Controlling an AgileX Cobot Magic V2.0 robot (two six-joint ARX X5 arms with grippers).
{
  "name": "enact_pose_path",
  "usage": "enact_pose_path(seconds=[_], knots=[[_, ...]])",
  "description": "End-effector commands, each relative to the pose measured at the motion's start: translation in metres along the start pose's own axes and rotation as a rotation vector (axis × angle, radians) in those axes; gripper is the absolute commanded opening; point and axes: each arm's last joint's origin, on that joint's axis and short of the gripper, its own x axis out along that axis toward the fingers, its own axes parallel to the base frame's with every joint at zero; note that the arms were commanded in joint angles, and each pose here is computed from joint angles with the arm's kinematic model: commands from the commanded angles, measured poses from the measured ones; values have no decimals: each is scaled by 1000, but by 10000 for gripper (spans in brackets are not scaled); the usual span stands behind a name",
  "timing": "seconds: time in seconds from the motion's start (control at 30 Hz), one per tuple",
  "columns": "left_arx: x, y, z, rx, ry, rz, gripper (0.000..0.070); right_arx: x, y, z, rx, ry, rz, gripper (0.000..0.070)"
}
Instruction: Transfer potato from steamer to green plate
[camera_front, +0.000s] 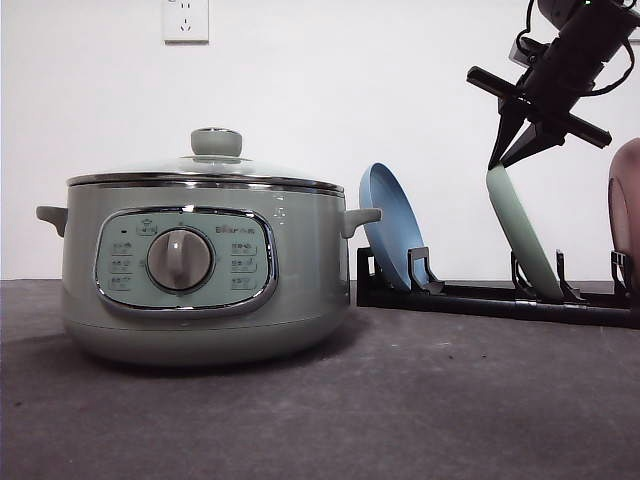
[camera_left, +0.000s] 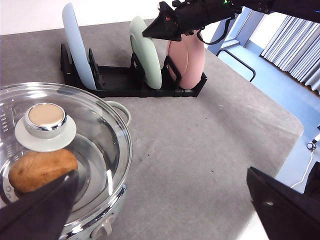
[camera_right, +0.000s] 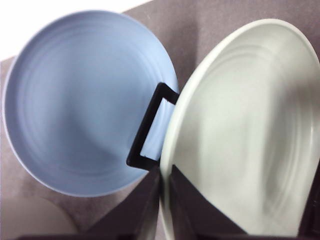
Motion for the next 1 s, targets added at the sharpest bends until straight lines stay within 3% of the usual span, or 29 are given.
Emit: enact_pose_path(seconds=[0.0, 0.23, 0.53, 0.73, 0.97], knots=[[-2, -3, 6, 18, -16, -11, 700, -5, 2, 10, 25, -42, 23, 3], [-2, -3, 4, 12, -5, -10, 700, -40, 21, 26, 7, -126, 66, 3], [-2, -3, 4, 11, 1, -14, 700, -111, 59, 29, -66, -212, 214, 3], [-1, -5, 4, 17, 6, -29, 700, -163, 90, 10, -235, -222, 322, 3], [1, -10, 2, 24, 24, -60, 700, -221, 126, -41, -470, -150, 350, 3]])
